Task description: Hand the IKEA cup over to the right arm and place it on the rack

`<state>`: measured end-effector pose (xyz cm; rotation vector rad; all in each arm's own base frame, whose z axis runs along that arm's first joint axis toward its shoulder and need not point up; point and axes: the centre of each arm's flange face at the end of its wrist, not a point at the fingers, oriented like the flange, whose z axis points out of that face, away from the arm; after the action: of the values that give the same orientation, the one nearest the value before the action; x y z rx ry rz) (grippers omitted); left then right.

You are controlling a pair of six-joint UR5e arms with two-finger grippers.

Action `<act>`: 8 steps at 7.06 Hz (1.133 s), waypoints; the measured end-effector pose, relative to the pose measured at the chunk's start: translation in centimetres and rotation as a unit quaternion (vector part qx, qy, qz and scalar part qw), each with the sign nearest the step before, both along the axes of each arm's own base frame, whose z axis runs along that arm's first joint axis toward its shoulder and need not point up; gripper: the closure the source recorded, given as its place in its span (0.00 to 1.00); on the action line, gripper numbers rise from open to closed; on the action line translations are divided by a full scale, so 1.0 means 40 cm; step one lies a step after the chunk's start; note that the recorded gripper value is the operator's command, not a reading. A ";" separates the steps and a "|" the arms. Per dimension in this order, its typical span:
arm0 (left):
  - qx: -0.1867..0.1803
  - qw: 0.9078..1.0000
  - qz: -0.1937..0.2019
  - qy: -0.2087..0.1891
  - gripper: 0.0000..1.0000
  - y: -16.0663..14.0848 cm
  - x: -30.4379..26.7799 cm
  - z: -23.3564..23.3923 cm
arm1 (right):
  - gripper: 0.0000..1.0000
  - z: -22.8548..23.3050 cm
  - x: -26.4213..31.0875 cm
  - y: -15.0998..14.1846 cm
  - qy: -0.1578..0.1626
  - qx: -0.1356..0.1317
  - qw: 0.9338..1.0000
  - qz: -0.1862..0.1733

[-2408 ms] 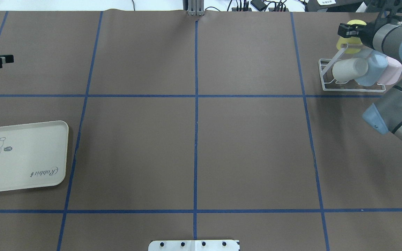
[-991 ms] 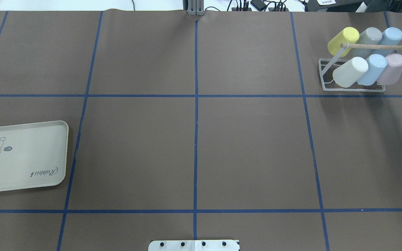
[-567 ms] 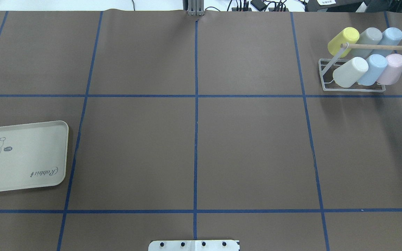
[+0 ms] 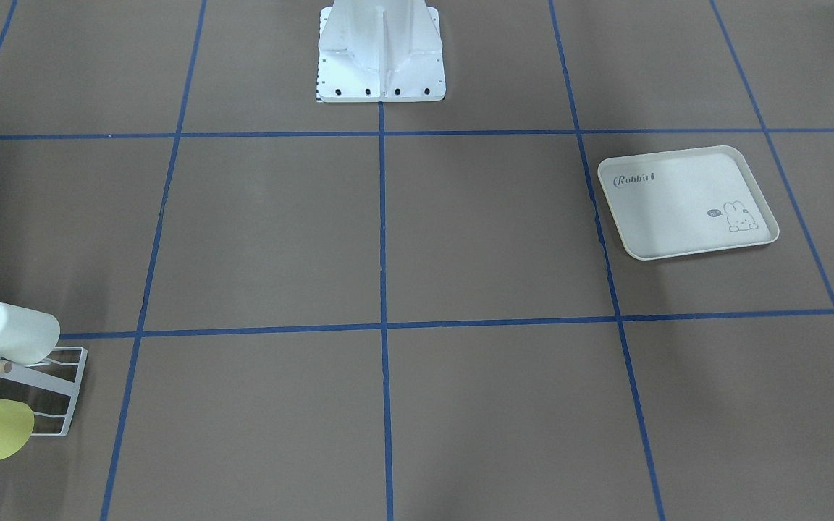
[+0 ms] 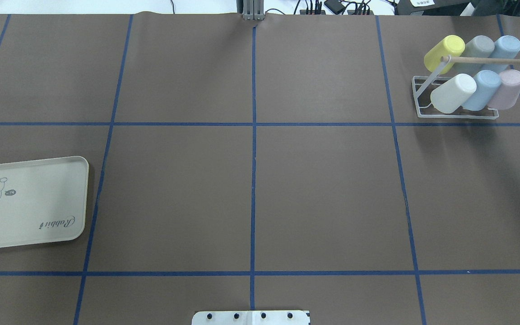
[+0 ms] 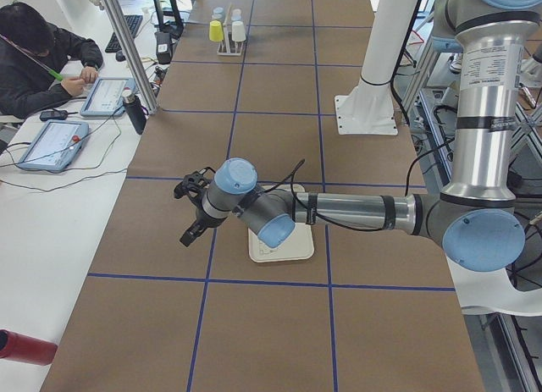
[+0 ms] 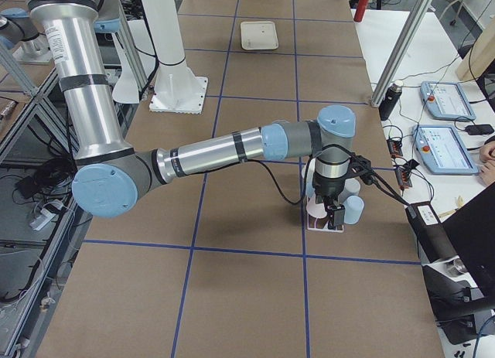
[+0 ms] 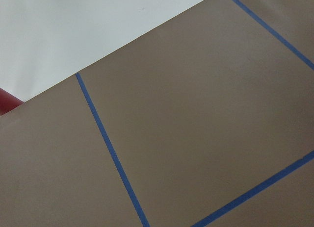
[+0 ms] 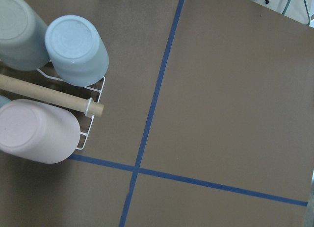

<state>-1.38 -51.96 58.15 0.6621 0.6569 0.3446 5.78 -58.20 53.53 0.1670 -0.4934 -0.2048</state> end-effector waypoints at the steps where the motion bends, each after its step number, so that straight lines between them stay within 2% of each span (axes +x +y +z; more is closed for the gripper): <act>1: -0.004 1.000 0.010 -0.016 0.00 0.008 -0.023 0.013 | 0.00 0.033 -0.012 0.028 0.007 -0.012 1.000 -0.006; 2: -0.010 0.999 0.023 -0.034 0.00 0.012 -0.050 0.028 | 0.00 0.070 -0.017 0.056 0.006 -0.026 1.000 -0.007; 3: -0.019 0.998 0.034 -0.052 0.00 0.017 -0.085 0.046 | 0.00 0.103 -0.024 0.078 -0.007 -0.041 0.999 -0.008; 4: -0.034 0.996 0.042 -0.068 0.00 0.025 -0.125 0.067 | 0.00 0.135 -0.039 0.091 -0.044 -0.059 0.997 -0.010; 5: -0.055 0.994 0.053 -0.080 0.00 0.032 -0.156 0.087 | 0.00 0.172 -0.060 0.106 -0.094 -0.082 0.992 -0.013; 6: -0.078 0.991 0.063 -0.086 0.00 0.038 -0.175 0.106 | 0.00 0.195 -0.073 0.118 -0.131 -0.098 0.986 -0.014; 8: -0.117 0.987 0.070 -0.083 0.00 0.062 -0.187 0.148 | 0.00 0.205 -0.087 0.132 -0.174 -0.113 0.978 -0.013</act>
<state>-8.87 -49.50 64.05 0.3593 0.5743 0.4394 2.28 -52.91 61.74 -0.0281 -0.8637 -0.1444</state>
